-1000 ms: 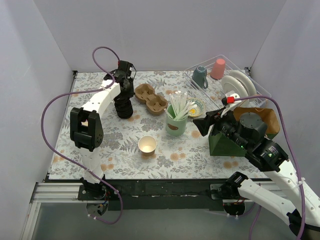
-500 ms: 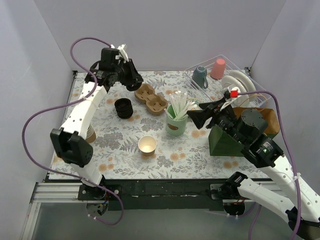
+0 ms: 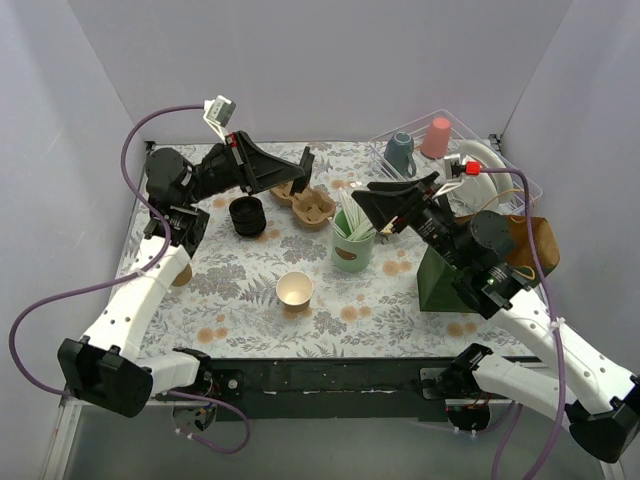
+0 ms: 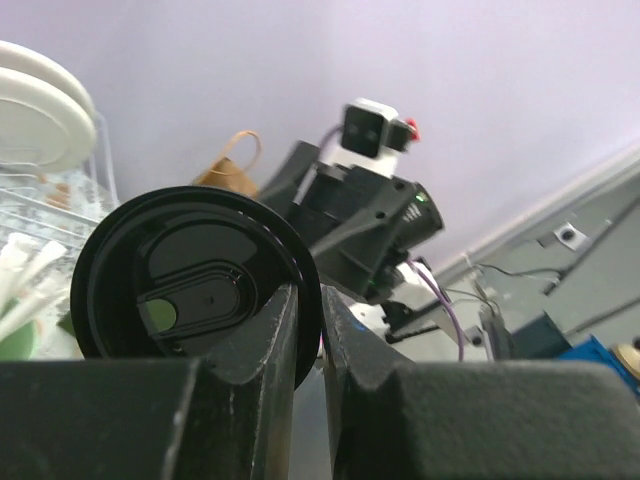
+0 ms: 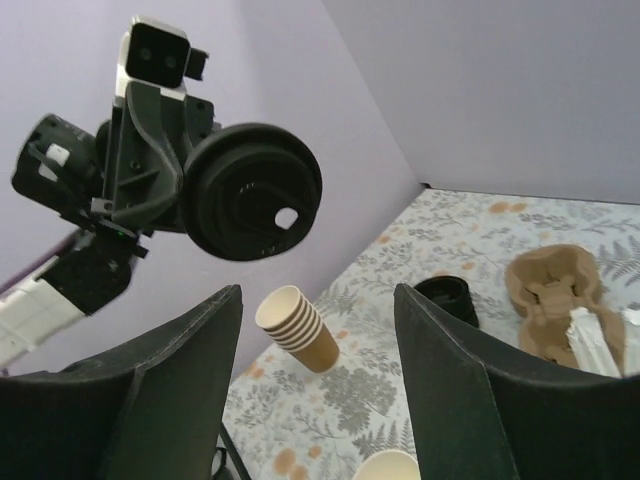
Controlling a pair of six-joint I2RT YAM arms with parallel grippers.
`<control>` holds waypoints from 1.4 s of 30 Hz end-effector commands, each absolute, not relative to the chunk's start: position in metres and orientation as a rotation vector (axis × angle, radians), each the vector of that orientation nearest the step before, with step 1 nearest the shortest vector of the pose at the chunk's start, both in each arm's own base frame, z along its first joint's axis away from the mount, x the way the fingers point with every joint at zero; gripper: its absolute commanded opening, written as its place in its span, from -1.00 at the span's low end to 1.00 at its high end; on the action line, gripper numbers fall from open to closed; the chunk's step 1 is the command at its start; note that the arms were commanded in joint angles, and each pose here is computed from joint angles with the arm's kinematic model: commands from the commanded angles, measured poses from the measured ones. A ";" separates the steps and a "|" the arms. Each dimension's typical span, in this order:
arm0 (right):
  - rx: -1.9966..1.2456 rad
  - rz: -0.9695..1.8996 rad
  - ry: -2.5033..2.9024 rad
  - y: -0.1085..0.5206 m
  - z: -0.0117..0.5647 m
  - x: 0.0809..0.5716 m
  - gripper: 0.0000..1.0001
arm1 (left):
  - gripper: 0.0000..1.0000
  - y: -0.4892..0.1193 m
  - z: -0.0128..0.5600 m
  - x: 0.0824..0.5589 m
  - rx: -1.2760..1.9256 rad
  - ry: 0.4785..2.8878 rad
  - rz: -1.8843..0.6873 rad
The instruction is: Pack the takeout coffee
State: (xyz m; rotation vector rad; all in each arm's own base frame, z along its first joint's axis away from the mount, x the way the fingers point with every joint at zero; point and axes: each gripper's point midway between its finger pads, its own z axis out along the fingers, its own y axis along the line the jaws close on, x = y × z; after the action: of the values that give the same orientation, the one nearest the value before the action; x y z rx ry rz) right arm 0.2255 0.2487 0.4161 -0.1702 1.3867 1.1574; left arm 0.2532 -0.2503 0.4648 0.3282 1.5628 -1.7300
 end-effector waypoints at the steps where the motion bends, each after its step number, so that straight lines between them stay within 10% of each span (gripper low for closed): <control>1: -0.161 1.383 1.174 0.262 0.466 0.212 0.39 | -0.78 -0.245 0.495 0.202 0.472 1.399 -1.881; 33: -0.212 1.671 1.151 0.324 0.475 0.208 0.07 | -0.77 -0.253 0.491 0.182 0.459 1.304 -1.953; 42: -0.205 1.680 1.143 0.324 0.470 0.206 -0.89 | -0.61 -0.252 0.482 0.179 0.438 1.327 -1.934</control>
State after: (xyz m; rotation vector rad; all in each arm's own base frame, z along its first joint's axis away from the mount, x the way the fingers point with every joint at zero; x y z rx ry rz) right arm 0.2216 0.3334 0.4326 -0.1784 1.2952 1.6393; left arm 0.1884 -0.2566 0.4811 0.4884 1.3068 -1.9035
